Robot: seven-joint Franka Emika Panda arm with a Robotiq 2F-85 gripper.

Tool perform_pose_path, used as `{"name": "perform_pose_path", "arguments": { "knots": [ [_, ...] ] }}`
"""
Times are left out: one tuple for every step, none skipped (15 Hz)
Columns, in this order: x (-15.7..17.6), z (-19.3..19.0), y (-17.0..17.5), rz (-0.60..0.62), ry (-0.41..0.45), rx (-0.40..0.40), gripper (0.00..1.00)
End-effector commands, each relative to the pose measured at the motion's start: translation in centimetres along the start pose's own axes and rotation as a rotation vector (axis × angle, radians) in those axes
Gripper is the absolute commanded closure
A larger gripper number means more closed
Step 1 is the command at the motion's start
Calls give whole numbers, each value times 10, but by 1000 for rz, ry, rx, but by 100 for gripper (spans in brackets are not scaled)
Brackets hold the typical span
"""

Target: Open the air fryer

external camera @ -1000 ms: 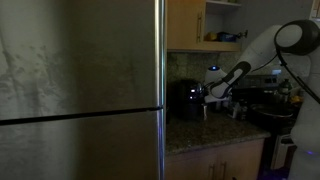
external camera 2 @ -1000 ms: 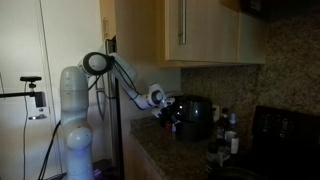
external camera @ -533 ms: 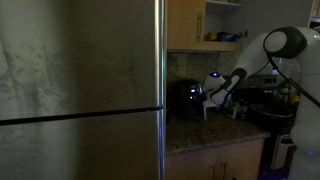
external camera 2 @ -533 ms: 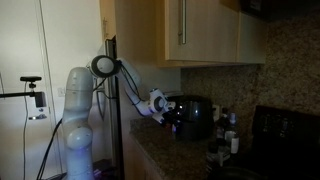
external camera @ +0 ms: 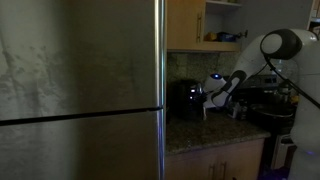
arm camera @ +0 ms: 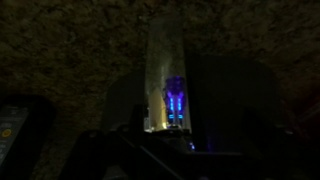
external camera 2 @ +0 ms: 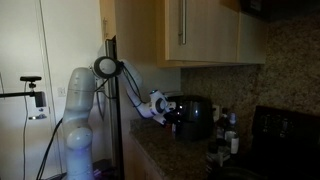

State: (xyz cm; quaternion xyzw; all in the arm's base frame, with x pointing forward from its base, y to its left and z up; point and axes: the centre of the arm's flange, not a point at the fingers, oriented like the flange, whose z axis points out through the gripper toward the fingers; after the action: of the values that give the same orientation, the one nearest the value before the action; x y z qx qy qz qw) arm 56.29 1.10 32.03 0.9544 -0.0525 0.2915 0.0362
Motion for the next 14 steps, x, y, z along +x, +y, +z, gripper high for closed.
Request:
{"name": "perform_pose_path", "arguments": {
  "knots": [
    [-1,-8,-4,-22,-22,115,0],
    [-4,-9,-9,-27,-24,142,0],
    [-5,-10,-14,-26,-24,164,0],
    [-6,-12,-19,-31,-23,174,0],
    [-5,-13,-23,-19,-15,163,0],
    [-2,-14,-24,-2,-19,115,0],
    [-1,-19,-18,-8,-33,53,0],
    [0,-26,-8,-24,-38,7,0],
    [3,-32,3,-31,-20,-53,0],
    [7,-37,14,-44,-16,-107,0],
    [10,-42,23,-54,-14,-149,0],
    [12,-48,28,-61,-18,-183,0],
    [10,-55,26,-74,-28,-194,0],
    [9,-63,22,-81,-44,-187,0]
  ]
}}
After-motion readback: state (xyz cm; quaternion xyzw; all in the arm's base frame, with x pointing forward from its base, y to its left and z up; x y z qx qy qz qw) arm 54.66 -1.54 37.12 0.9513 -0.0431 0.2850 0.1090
